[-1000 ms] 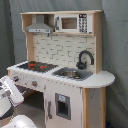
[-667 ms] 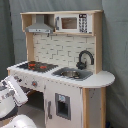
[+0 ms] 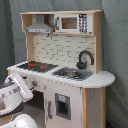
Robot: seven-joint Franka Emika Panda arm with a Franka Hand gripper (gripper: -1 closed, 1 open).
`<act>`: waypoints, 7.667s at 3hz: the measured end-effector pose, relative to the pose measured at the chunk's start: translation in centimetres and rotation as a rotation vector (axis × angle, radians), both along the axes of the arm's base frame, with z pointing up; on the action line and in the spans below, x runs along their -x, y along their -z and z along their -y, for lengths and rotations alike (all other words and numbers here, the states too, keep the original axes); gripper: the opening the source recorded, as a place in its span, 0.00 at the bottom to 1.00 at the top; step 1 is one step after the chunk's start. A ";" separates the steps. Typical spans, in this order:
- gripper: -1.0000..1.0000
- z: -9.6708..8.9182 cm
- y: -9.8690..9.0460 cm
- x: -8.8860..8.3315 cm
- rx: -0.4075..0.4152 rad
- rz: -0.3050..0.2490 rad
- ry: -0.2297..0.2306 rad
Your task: Play with the kitchen
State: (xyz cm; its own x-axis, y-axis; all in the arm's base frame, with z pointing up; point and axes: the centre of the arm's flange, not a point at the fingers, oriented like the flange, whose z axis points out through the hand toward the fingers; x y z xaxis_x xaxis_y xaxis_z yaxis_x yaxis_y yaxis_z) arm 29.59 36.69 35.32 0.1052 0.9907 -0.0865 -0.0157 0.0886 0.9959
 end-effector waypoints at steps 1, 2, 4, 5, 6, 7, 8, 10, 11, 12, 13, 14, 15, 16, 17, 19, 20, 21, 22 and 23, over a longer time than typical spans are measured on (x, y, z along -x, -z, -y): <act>1.00 0.8 0.2 -1.3 0.010 -0.038 -0.022; 1.00 0.9 0.6 -1.7 0.036 -0.082 -0.071; 1.00 2.0 0.4 -3.8 -0.015 -0.109 -0.094; 1.00 2.1 1.4 -4.4 -0.079 -0.111 -0.090; 1.00 1.9 1.2 -4.6 -0.116 -0.109 -0.109; 0.00 1.9 1.2 -4.6 -0.117 -0.109 -0.111; 0.00 1.5 1.0 -4.5 -0.071 -0.110 -0.132; 0.00 1.5 1.0 -4.5 0.142 -0.119 -0.136; 0.00 1.5 1.0 -4.5 0.256 -0.123 -0.139; 0.00 1.5 1.0 -4.4 0.371 -0.127 -0.143; 0.00 1.5 1.0 -4.4 0.473 -0.130 -0.145; 0.00 1.5 1.0 -4.4 0.575 -0.133 -0.148; 0.00 1.5 1.0 -4.4 0.676 -0.136 -0.150; 0.00 1.5 1.0 -4.4 0.779 -0.139 -0.152; 0.00 1.5 1.1 -4.4 0.821 -0.146 -0.154; 1.00 1.9 1.2 -4.8 0.677 -0.151 -0.122; 1.00 1.3 1.5 -2.4 0.626 -0.142 -0.135; 1.00 1.5 1.3 -0.3 0.622 -0.133 -0.124; 1.00 0.7 -1.4 1.3 0.567 -0.085 -0.108; 1.00 0.2 -4.8 2.8 0.503 -0.036 -0.094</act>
